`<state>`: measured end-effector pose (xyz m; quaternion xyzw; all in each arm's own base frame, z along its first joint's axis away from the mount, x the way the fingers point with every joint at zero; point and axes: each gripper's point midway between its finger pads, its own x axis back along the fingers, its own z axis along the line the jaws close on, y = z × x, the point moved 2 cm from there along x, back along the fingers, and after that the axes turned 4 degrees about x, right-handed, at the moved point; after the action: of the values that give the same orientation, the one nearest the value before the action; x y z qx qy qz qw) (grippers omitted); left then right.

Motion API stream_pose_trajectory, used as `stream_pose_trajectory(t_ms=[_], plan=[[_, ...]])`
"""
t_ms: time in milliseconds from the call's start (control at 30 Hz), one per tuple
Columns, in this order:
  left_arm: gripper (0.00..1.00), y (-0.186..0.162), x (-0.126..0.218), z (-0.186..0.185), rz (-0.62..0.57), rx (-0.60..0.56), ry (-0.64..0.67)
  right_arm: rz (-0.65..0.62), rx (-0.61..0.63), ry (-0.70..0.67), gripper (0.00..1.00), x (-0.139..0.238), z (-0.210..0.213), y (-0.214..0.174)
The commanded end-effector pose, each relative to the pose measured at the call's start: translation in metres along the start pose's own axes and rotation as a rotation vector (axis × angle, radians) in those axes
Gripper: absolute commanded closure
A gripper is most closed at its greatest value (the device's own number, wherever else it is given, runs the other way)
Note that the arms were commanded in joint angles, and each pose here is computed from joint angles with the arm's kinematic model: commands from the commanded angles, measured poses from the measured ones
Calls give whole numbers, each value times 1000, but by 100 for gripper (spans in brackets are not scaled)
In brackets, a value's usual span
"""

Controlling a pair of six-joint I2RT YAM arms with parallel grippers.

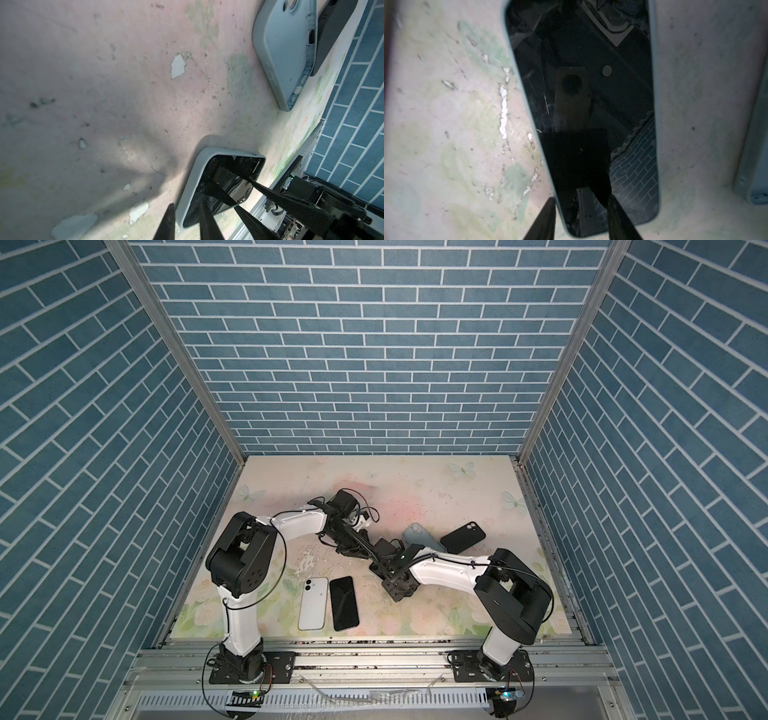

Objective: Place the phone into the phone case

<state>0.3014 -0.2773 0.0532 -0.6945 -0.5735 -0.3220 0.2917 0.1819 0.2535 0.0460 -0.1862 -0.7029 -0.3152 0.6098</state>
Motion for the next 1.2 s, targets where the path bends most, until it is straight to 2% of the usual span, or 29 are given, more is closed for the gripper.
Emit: stream_pose_trajectory(t_ms=[0, 167, 500, 700, 1000, 1167], plan=[[77, -4, -3, 5, 21, 15, -3, -32, -5, 5, 64, 10, -1, 1], [76, -3, -4, 5, 21, 15, -1, -18, 1, -22, 64, 13, -8, -7], [77, -3, -5, 7, 25, 17, 4, 89, -39, -68, 65, -11, -17, -21], [77, -3, -6, 6, 26, 19, 0, 163, -23, -10, 65, -30, -6, -23], [77, 2, 3, 7, 0, 26, -10, 192, -8, 33, 65, -51, 5, -11], [77, 10, 13, 12, -35, 69, -52, 208, 3, 37, 65, -62, 8, 1]])
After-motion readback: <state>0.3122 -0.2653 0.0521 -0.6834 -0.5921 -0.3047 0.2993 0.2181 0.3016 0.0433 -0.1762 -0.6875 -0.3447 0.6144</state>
